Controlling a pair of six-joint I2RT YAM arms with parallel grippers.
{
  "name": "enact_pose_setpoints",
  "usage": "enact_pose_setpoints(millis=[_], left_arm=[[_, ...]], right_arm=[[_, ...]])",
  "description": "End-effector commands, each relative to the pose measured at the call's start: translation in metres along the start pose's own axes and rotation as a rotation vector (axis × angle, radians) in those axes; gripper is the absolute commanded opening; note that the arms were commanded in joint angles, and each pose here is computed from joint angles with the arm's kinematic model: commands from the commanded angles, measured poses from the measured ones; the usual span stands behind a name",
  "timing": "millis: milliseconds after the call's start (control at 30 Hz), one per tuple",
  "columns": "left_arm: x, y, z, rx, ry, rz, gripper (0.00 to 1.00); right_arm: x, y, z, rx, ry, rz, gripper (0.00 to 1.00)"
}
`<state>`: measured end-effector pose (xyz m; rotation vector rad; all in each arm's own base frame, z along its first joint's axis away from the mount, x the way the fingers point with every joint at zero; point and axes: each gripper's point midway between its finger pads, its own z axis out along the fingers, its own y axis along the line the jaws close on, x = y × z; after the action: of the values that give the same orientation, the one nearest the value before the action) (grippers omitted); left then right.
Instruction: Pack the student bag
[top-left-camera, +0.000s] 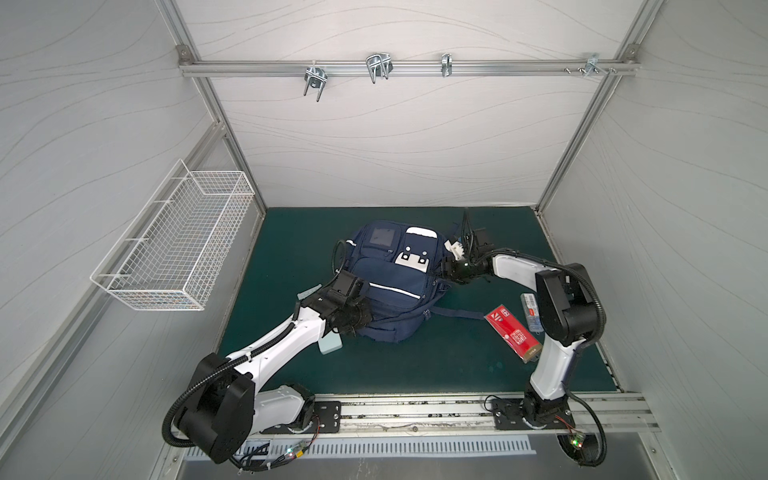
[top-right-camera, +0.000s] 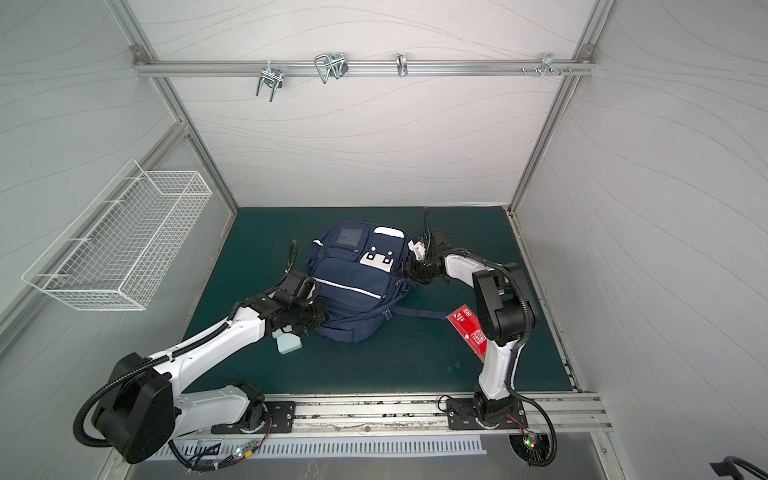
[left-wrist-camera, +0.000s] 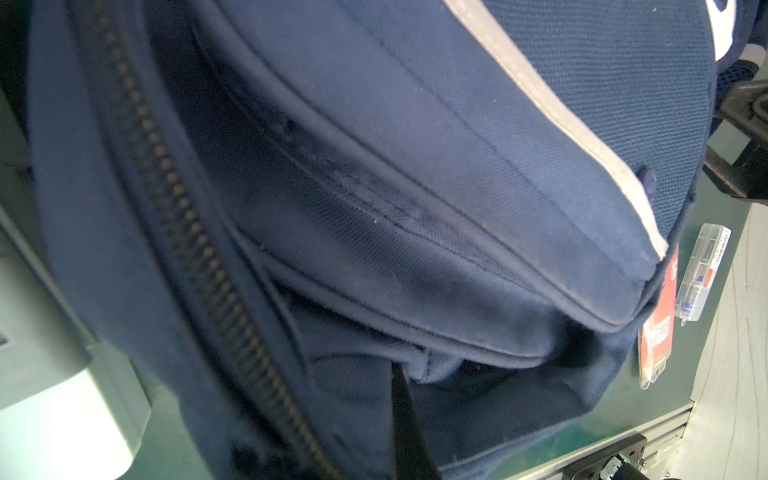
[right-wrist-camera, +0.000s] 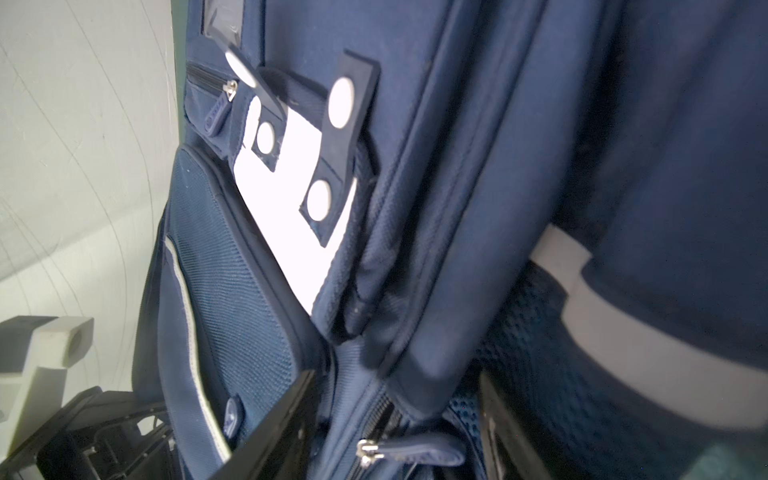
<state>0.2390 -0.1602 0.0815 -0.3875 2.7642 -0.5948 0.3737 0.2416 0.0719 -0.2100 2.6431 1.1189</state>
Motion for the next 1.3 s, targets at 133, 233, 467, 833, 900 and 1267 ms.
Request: enact_pose_setpoints(millis=[133, 233, 467, 833, 900, 1267], left_arm=[[-0.014, -0.005, -0.006, 0.012, -0.055, 0.021, 0.0], [-0.014, -0.005, -0.005, 0.013, -0.049, 0.016, 0.0], [-0.014, -0.002, -0.003, 0.002, -0.047, 0.013, 0.0], [-0.016, 0.0, -0.002, -0.007, -0.054, 0.014, 0.0], [-0.016, 0.002, -0.002, -0.011, -0.056, 0.011, 0.0], [-0.019, 0.002, -0.003, -0.009, -0.068, 0.001, 0.0]], right_arm=[[0.013, 0.004, -0.005, -0.028, 0.002, -0.004, 0.51], [0.01, 0.007, -0.009, -0.019, -0.007, -0.018, 0.44], [0.006, 0.009, -0.014, -0.004, -0.019, -0.037, 0.25], [0.012, 0.018, -0.021, 0.036, -0.034, -0.067, 0.0], [0.014, 0.021, -0.024, 0.065, -0.039, -0.083, 0.0], [0.044, 0.013, -0.026, 0.266, -0.046, -0.164, 0.1]])
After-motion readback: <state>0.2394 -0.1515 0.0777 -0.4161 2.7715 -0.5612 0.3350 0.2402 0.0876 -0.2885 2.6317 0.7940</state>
